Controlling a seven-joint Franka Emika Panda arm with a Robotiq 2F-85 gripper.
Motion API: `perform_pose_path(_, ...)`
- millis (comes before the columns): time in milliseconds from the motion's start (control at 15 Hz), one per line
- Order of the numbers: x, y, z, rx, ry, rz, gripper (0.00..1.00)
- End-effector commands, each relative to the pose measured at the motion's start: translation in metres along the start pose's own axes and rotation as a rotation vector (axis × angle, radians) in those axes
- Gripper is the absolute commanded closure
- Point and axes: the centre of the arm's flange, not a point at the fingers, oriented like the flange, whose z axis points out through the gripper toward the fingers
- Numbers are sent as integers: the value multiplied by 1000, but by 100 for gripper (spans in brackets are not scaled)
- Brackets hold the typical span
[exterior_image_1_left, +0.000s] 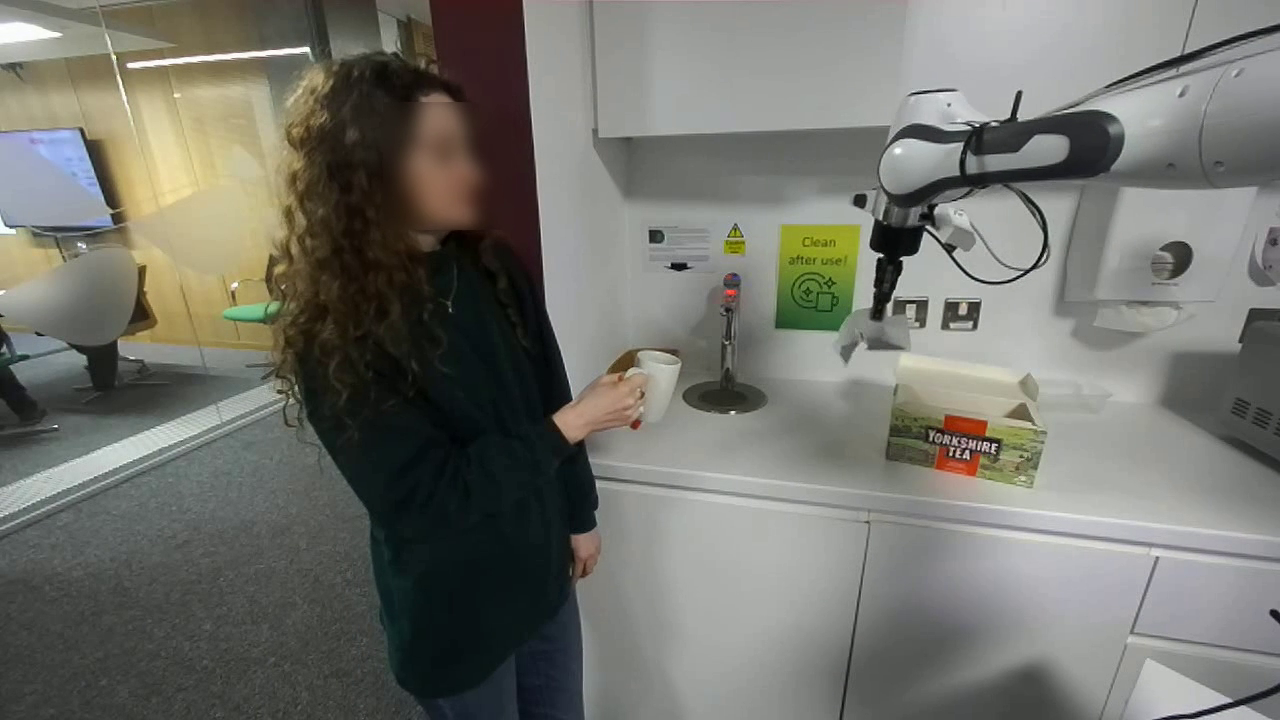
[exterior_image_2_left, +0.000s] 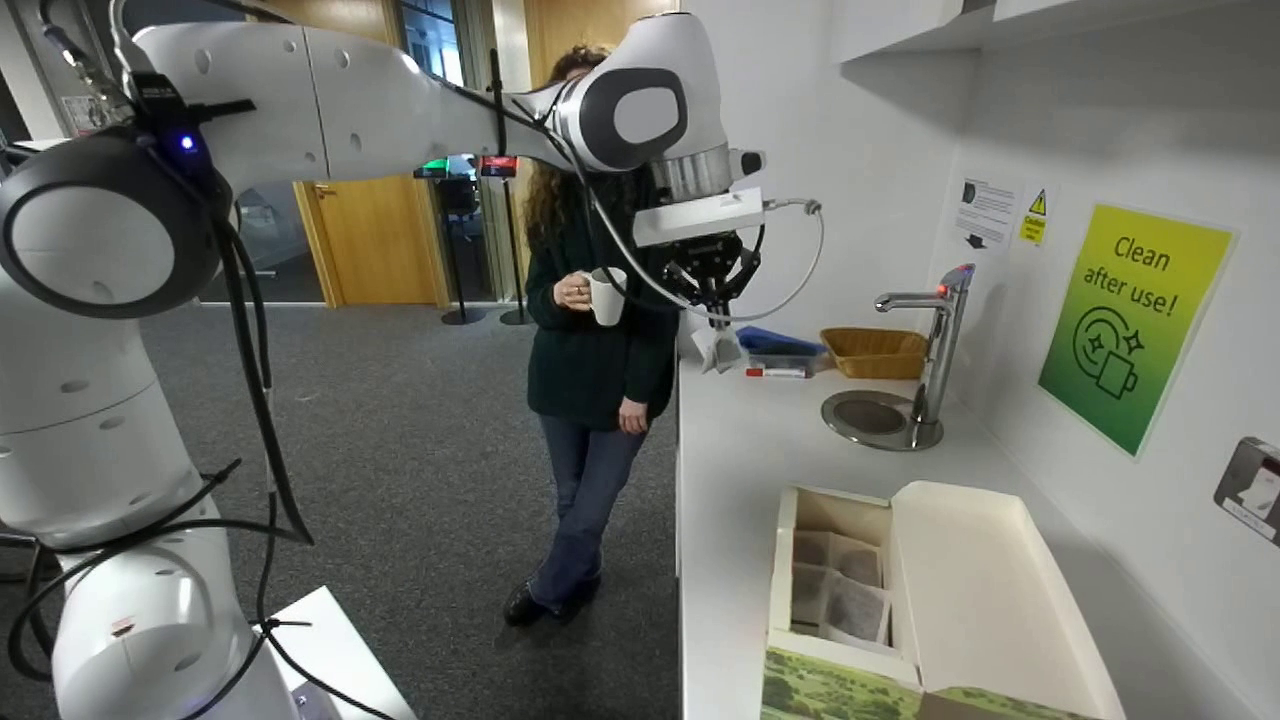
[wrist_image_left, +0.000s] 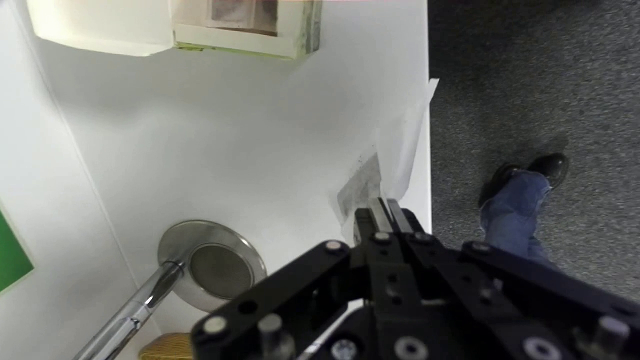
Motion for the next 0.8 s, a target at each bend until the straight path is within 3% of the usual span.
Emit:
perform_pose_path(0,-8,-9,-15,100,10,-66,100)
perform_pose_path(267,-13,-18,-17,277,29,-137,100)
perform_pose_path(467,-14,-21,-15,325,55,-173,100)
perform_pose_path(733,-11,-18,-11,312,114,-239,100)
